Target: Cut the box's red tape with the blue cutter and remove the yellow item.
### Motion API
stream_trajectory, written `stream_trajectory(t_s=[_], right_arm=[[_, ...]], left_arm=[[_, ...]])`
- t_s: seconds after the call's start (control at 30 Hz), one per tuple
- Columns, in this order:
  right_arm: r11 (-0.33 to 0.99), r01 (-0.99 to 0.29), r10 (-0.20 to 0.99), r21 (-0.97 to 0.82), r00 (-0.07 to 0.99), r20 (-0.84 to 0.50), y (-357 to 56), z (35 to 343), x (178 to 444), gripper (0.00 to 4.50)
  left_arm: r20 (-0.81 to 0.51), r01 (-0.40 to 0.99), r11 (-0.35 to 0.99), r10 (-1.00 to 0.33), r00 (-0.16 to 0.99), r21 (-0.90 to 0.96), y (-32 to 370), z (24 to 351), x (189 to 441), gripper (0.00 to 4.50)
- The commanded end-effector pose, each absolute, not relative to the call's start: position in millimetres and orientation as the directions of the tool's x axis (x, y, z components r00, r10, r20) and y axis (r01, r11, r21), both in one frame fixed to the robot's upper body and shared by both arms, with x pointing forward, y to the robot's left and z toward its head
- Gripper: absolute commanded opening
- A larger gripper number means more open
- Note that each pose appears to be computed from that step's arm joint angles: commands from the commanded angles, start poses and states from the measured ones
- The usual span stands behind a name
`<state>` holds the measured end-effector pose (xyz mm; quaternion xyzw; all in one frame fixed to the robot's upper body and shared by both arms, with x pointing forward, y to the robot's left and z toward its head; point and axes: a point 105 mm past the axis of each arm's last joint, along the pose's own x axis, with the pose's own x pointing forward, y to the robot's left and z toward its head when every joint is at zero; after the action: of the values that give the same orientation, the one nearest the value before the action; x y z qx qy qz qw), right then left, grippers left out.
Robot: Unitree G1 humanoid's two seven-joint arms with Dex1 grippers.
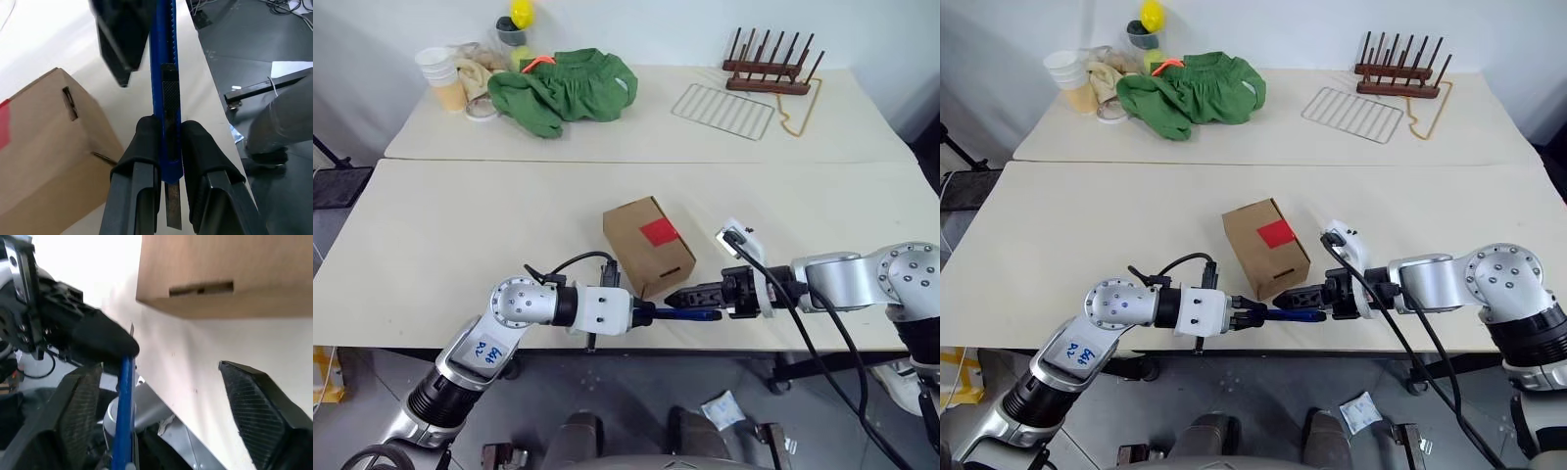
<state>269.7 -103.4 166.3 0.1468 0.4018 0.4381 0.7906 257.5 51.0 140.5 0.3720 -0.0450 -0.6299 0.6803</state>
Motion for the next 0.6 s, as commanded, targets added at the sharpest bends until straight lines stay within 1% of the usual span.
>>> stream_trajectory(t_s=[0.03,0.3,0.6], right_arm=[[0.548,-0.597,0.831,0.586,0.309,-0.462,-101,181,271,3.88],[0.53,-0.614,0.832,0.585,0.246,-0.497,-100,175,260,3.88],[0.557,-0.607,0.81,0.567,0.248,-0.531,-102,170,260,3.88]], left_arm=[[-0.389,0.808,-0.082,-0.901,0.189,0.584,47,147,252,0.46],[-0.39,0.804,-0.056,-0.893,0.225,0.592,49,148,257,0.46],[-0.418,0.823,-0.039,-0.874,0.247,0.567,50,144,261,0.46]])
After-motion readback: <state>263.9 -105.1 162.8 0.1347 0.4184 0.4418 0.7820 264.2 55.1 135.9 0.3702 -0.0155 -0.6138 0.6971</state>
